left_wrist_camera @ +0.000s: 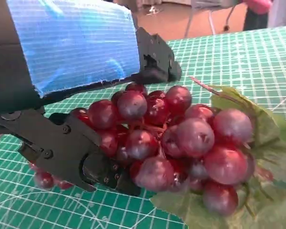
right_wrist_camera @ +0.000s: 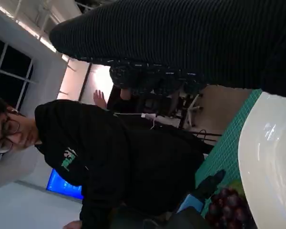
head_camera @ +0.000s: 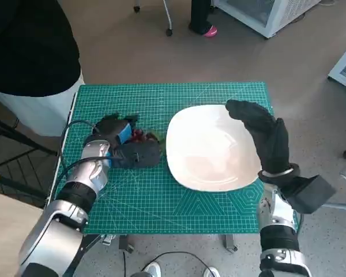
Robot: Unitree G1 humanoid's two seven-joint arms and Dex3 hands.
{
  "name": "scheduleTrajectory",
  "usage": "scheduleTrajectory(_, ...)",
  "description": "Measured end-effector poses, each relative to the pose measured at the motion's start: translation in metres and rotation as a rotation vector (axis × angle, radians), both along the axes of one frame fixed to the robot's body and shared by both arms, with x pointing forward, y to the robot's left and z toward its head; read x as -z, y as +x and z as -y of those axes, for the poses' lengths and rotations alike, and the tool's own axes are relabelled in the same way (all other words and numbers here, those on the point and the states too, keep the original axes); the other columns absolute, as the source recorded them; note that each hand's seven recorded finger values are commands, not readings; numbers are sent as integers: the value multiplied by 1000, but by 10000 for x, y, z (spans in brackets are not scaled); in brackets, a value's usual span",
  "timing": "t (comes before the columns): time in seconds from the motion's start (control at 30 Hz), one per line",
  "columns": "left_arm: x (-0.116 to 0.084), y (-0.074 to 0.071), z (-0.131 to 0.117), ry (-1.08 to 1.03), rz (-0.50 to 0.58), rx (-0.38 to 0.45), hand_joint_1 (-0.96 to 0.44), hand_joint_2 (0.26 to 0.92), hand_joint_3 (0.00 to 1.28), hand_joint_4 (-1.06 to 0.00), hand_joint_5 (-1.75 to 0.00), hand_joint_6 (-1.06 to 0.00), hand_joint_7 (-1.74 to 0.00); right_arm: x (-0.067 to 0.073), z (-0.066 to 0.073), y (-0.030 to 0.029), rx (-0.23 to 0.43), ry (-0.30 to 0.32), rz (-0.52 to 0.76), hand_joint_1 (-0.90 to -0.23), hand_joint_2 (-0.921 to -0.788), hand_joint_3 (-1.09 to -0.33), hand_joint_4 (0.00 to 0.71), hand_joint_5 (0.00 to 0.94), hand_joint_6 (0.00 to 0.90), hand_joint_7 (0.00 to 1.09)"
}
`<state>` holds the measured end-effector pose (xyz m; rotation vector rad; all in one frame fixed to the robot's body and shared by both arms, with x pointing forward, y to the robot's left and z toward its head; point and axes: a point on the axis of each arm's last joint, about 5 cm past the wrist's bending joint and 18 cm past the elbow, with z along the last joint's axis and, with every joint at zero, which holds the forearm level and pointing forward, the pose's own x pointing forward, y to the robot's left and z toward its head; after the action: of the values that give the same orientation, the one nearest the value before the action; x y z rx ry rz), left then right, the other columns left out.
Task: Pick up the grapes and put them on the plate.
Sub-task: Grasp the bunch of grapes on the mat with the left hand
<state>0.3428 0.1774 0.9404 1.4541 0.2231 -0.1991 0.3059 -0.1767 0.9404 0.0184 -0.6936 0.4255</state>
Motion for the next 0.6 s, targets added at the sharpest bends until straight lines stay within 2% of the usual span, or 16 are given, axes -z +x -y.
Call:
scheduleTrajectory(0.1,3,1,0,2,5,8,-36,813,9,-819,-85,-778,-100,-3,0,0,1,0,1,-511,-921,-625,390,0,474,5)
scheduleTrajectory(0.17,5,2,1,5,8,12,-26,839,20,-802,-335,-770,-310,-3,1,0,2,1,2,-512,-921,-625,390,0,476,6)
scheduleTrajectory(0.23,9,1,4,11,14,18,-14,877,44,-728,-762,-722,-670,-4,3,0,2,1,2,-514,-921,-624,390,0,480,7)
scheduleTrajectory(0.3,16,-1,8,20,26,25,-7,900,62,-675,-1023,-689,-891,-6,6,0,3,2,3,-515,-921,-624,390,0,482,8)
scheduleTrajectory(0.33,20,-3,10,24,32,29,-5,906,67,-658,-1099,-679,-958,-6,8,0,4,2,3,-516,-921,-623,390,0,482,8)
scheduleTrajectory(0.43,32,-7,10,32,44,34,-1,916,76,-633,-1209,-665,-1060,-8,13,0,5,3,3,-517,-921,-623,390,0,483,9)
scheduleTrajectory(0.6,32,-6,12,37,52,38,0,920,82,-621,-1250,-654,-1107,-9,20,-1,7,4,3,-518,-921,-622,390,0,483,9)
